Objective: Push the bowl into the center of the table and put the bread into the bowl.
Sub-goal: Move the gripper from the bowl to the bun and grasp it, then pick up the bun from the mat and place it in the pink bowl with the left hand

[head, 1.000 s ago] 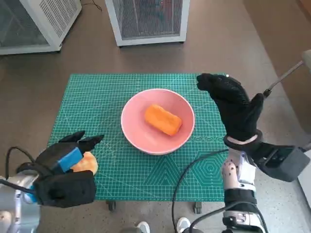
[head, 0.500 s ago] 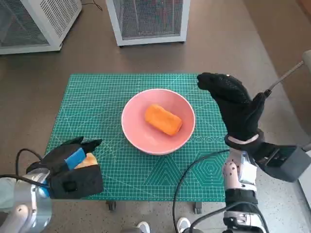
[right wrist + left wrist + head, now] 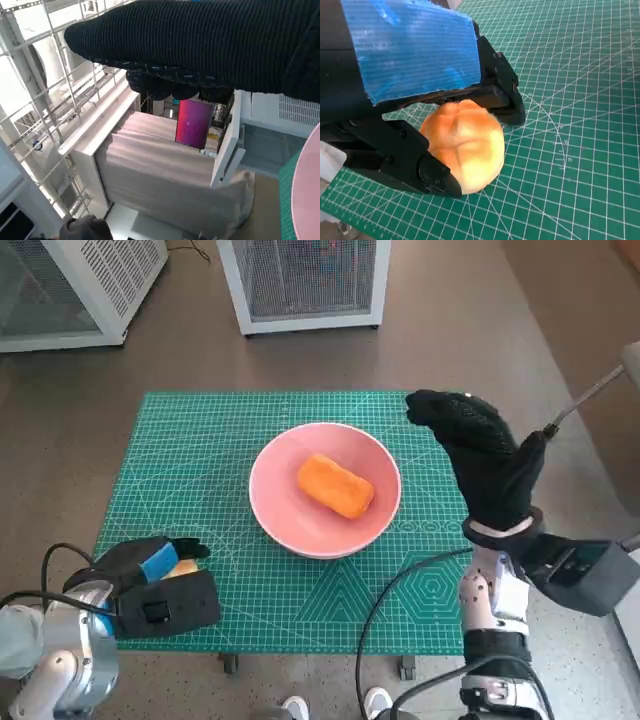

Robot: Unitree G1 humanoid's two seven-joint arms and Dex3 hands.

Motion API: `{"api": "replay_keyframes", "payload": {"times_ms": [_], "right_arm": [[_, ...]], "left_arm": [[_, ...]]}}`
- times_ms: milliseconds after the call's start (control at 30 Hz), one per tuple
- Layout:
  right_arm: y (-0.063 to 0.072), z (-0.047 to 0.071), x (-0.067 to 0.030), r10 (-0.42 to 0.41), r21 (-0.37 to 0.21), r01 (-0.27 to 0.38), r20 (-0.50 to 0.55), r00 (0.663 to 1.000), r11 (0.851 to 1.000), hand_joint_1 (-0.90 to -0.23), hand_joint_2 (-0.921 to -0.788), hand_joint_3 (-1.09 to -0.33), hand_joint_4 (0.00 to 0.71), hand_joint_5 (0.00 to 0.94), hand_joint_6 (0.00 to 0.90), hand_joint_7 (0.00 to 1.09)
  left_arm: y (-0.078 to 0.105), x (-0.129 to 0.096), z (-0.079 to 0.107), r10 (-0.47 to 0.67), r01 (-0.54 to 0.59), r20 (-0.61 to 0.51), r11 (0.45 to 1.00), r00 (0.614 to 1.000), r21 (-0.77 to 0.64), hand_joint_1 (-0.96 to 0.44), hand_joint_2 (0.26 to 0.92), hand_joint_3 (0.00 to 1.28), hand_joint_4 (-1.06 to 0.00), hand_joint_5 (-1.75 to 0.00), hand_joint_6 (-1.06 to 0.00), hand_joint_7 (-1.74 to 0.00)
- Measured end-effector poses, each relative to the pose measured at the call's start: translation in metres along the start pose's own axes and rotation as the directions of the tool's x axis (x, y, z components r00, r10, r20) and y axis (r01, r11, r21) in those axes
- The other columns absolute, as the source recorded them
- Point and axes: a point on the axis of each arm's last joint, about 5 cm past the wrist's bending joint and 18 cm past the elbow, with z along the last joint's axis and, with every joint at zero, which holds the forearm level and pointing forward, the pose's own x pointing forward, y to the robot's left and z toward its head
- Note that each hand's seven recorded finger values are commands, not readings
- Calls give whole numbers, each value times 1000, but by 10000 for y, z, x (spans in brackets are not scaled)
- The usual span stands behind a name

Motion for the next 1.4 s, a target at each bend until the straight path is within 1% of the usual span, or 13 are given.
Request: {"api": "replay_keyframes", "payload": {"times_ms": [133, 400, 667, 833, 1100, 1267, 1400], "right_arm": [[0, 0, 0, 0, 0, 0, 0, 1000, 1000, -606, -921, -650, 215, 1, 337, 14], [1, -2, -1, 0, 0, 0, -1, 1000, 1000, -606, -921, -649, 216, 1, 338, 15], [0, -4, -3, -1, 1, 1, -2, 1000, 1000, -606, -921, -649, 217, 1, 338, 15], [-1, -7, -7, -3, 1, 3, -3, 1000, 1000, -605, -921, -649, 216, 0, 337, 15], [-2, -9, -10, -4, 2, 4, -5, 1000, 1000, -609, -921, -649, 216, 0, 337, 15], [-4, -20, -21, -8, 4, 8, -10, 1000, 1000, -608, -921, -650, 216, 0, 337, 15], [-6, -25, -26, -10, 4, 10, -12, 1000, 1000, -606, -921, -650, 216, 0, 337, 15]], "left_arm": [[8, -6, -6, -4, 4, 5, 1000, 1000, 4, 3, 919, 71, -675, -1218, -636, -1119], [46, -42, -13, 16, -16, 28, 1000, 999, 0, 3, 918, 68, -673, -1205, -648, -1131], [168, -126, -18, 88, -87, 44, 996, 995, -20, 3, 918, 65, -677, -1205, -649, -1125], [283, -199, -6, 144, -141, 67, 989, 987, -41, 3, 920, 54, -697, -1155, -648, -1151], [534, -311, 70, 278, -271, 126, 960, 952, -67, 4, 918, 41, -722, -1135, -661, -1129], [695, -374, 155, 364, -356, 175, 931, 915, -76, 4, 917, 36, -733, -1124, -666, -1126], [798, -395, 262, 423, -412, 223, 906, 878, -94, 4, 914, 28, -751, -1111, -680, -1104]]}}
